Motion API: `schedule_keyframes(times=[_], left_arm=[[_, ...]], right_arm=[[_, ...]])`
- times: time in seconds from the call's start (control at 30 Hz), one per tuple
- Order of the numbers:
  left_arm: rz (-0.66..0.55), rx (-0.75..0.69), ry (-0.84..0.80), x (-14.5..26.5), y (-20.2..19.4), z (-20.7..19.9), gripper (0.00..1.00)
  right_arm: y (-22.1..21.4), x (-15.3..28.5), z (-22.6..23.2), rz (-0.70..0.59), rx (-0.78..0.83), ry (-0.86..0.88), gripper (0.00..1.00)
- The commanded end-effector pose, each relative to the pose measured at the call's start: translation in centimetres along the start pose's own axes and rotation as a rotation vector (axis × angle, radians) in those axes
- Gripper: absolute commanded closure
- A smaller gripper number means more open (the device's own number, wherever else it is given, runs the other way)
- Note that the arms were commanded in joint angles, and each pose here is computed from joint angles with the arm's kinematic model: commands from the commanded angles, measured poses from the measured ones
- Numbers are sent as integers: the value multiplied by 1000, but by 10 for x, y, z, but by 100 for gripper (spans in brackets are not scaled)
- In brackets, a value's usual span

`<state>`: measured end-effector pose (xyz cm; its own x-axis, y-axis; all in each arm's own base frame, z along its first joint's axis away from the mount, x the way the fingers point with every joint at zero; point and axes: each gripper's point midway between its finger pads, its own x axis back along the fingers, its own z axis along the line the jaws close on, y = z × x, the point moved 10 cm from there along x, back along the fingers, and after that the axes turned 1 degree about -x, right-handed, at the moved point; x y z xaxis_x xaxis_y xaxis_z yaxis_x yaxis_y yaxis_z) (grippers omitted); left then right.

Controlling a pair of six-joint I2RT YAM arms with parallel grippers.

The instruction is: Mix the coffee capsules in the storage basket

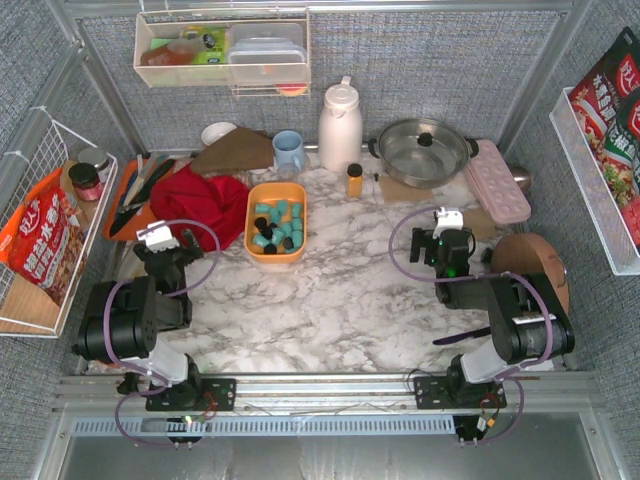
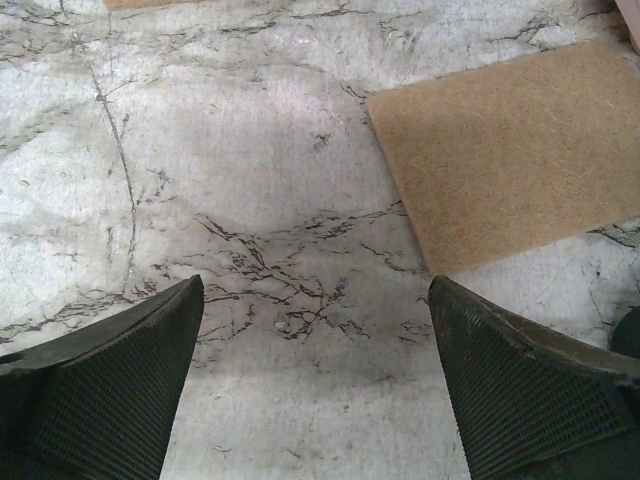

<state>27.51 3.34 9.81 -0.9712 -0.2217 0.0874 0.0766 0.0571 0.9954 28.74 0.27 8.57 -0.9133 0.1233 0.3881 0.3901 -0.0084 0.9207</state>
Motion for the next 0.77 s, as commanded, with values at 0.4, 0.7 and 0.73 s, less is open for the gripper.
schedule_keyframes(times=[0.4,0.7,0.73], left_arm=[[-19,8,-10,-1,3,-1,1],[-19,8,-11,-1,3,-1,1],[-19,8,-10,-1,3,-1,1]], right_arm=[[4,-2,1,-6,-10,12,1],[4,-4,-2,4,-29,31,1],[4,-3,-2,-1,-28,31,1]])
